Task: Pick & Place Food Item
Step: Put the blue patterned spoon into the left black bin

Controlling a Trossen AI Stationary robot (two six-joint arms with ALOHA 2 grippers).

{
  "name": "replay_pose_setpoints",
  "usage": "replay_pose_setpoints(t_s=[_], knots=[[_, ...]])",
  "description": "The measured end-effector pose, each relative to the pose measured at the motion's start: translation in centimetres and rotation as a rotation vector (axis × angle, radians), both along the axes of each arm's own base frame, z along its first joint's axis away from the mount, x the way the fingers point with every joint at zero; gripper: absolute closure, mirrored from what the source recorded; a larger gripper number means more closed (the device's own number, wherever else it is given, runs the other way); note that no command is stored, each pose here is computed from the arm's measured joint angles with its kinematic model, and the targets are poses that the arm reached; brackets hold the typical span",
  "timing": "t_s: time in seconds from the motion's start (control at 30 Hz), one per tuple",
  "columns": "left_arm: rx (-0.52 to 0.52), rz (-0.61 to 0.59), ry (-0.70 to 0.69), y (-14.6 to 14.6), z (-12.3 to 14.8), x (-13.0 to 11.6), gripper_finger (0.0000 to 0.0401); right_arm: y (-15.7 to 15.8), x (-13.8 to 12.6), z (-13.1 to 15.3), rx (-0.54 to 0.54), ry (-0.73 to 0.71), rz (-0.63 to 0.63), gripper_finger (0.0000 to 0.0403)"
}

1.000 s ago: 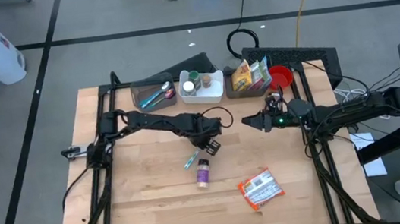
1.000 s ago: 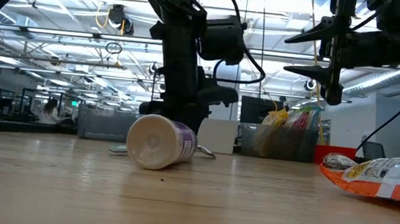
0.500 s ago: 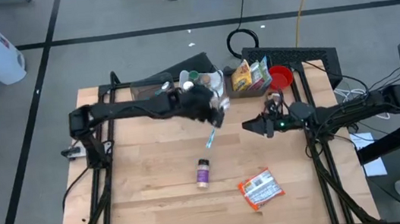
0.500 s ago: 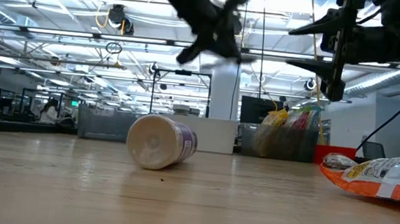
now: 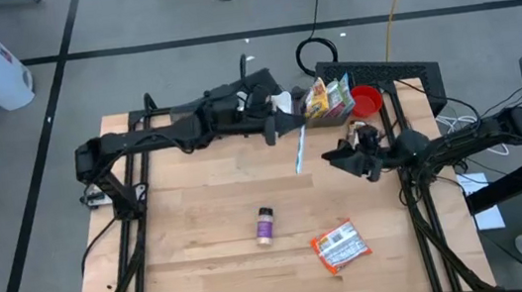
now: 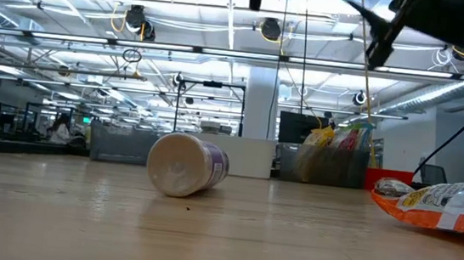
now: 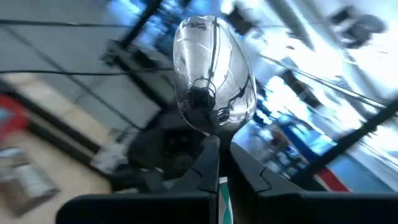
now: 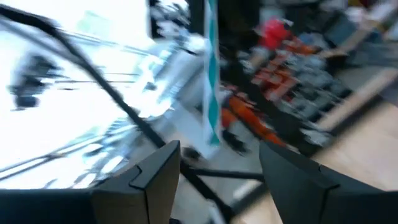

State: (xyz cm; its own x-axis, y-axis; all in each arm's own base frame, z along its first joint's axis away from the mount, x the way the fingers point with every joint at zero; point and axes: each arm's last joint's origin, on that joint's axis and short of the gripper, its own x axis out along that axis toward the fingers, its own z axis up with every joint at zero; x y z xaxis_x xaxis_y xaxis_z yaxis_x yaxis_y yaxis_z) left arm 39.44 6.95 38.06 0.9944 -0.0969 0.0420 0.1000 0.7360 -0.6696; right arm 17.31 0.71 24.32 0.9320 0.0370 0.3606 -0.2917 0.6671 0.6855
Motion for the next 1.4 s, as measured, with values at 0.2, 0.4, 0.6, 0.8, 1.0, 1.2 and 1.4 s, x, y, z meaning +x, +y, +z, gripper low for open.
replay_pose_setpoints(t_s=[0.2, 0.4, 0.6, 0.8, 1.0, 1.2, 1.4], knots=[[0.008, -0.073, -0.094, -1.6, 0.7, 0.3, 0.0388, 0.0, 0.0, 0.3, 0.021, -0.046, 0.019, 0.019], [-0.044, -0.149, -0.116, -1.7, -0.2, 1.3, 0.0391, 0.1, 0.7, 0.0, 0.036, -0.077, 0.054, 0.019], [-0.136, -0.227, -0.178, -2.4, -1.8, 3.2, 0.0387, 0.3, 1.9, 0.3, 0.023, -0.14, 0.078, 0.019], [-0.196, -0.276, -0.189, -3.1, -3.5, 4.5, 0.0391, 0.5, 3.7, 0.4, 0.013, -0.136, 0.141, 0.019], [-0.207, -0.29, -0.172, -3.5, -4.2, 4.9, 0.0389, 0.9, 4.7, 1.2, -0.022, -0.184, 0.231, 0.0193], [-0.199, -0.314, -0.186, -3.6, -4.0, 4.8, 0.0391, 1.0, 4.9, 1.7, -0.046, -0.214, 0.228, 0.0223], [-0.197, -0.331, -0.18, -3.8, -4.0, 4.8, 0.039, 1.0, 4.7, 1.9, -0.06, -0.241, 0.243, 0.0282]])
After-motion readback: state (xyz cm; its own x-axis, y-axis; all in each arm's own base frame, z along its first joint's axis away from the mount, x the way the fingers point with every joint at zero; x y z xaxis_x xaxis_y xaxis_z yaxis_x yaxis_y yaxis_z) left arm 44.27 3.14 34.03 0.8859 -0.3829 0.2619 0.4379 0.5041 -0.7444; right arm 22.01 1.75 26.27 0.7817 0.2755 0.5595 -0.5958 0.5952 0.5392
